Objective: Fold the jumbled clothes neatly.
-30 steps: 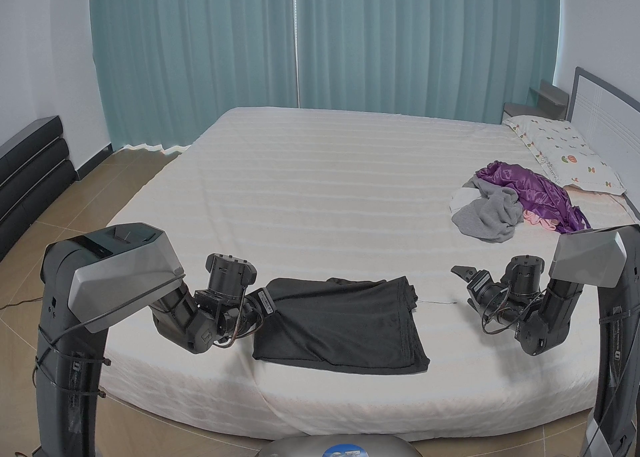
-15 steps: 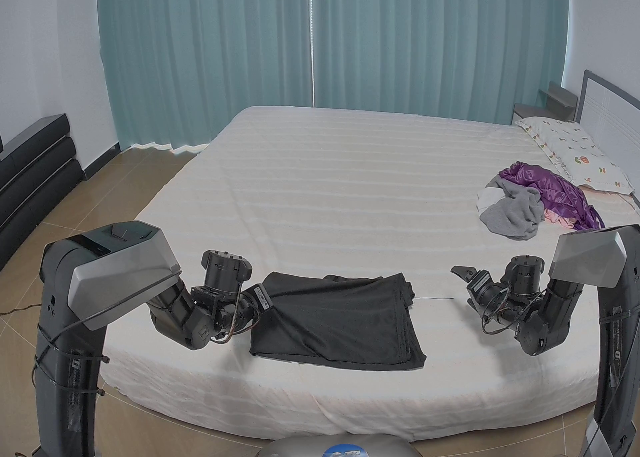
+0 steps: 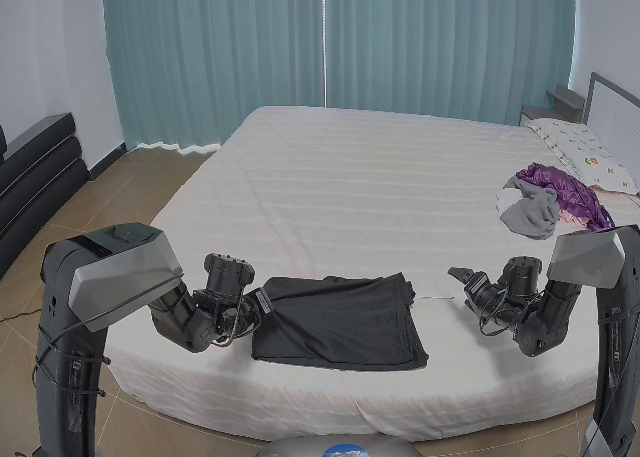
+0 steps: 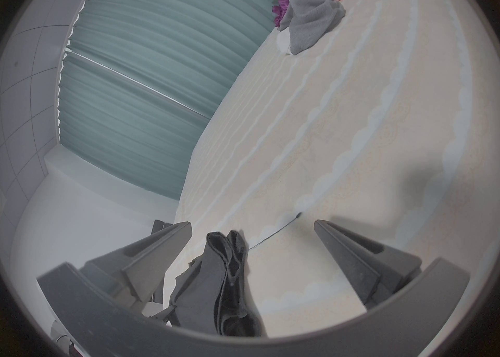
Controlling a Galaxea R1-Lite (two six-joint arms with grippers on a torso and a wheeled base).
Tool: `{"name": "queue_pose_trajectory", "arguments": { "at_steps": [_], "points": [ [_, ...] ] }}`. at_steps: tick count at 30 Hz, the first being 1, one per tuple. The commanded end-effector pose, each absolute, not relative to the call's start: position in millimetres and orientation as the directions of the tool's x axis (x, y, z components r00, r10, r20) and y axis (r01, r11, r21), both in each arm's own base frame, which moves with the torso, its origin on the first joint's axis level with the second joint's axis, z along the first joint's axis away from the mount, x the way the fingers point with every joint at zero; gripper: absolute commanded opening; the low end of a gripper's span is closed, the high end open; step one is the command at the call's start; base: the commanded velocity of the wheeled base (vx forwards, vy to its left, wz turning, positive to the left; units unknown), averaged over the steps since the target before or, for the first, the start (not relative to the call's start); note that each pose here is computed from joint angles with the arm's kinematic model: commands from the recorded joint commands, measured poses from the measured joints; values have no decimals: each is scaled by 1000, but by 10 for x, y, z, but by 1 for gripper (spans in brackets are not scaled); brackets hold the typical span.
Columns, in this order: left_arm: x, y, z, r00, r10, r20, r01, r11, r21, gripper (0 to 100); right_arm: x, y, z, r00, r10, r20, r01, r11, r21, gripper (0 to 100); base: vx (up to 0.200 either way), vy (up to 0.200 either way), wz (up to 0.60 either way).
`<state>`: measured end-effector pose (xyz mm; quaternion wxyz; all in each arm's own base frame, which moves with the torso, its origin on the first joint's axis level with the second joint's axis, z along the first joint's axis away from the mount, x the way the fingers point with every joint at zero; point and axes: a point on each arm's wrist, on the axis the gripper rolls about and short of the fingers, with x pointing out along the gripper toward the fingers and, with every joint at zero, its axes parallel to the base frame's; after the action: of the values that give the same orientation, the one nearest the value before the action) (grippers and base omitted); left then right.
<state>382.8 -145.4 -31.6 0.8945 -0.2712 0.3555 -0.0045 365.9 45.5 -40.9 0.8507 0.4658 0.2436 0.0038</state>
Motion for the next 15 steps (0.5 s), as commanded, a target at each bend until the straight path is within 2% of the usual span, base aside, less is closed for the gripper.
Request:
{"name": "queue_pose_trajectory", "arguments": {
  "at_steps": [1, 6, 7, 15],
  "points": [
    [3823, -1455, -332, 744, -200, -637, -188, 853, -487, 0, 3658, 452, -423, 880, 233, -414, 224, 566, 793, 100, 0, 0, 0],
    [3823, -1455, -327, 744, -200, -637, -199, 844, -498, 0, 3658, 452, -423, 880, 234, -414, 223, 566, 794, 100, 0, 0, 0],
    [3822, -1455, -328, 744, -200, -638, -200, 844, -497, 100, 3658, 452, -423, 880, 233, -414, 224, 566, 793, 100, 0, 0, 0],
    [3825, -1455, -302, 749, -200, -632, -213, 830, -515, 100, 3658, 452, -423, 880, 233, -414, 224, 566, 793, 100, 0, 0, 0]
  ]
}}
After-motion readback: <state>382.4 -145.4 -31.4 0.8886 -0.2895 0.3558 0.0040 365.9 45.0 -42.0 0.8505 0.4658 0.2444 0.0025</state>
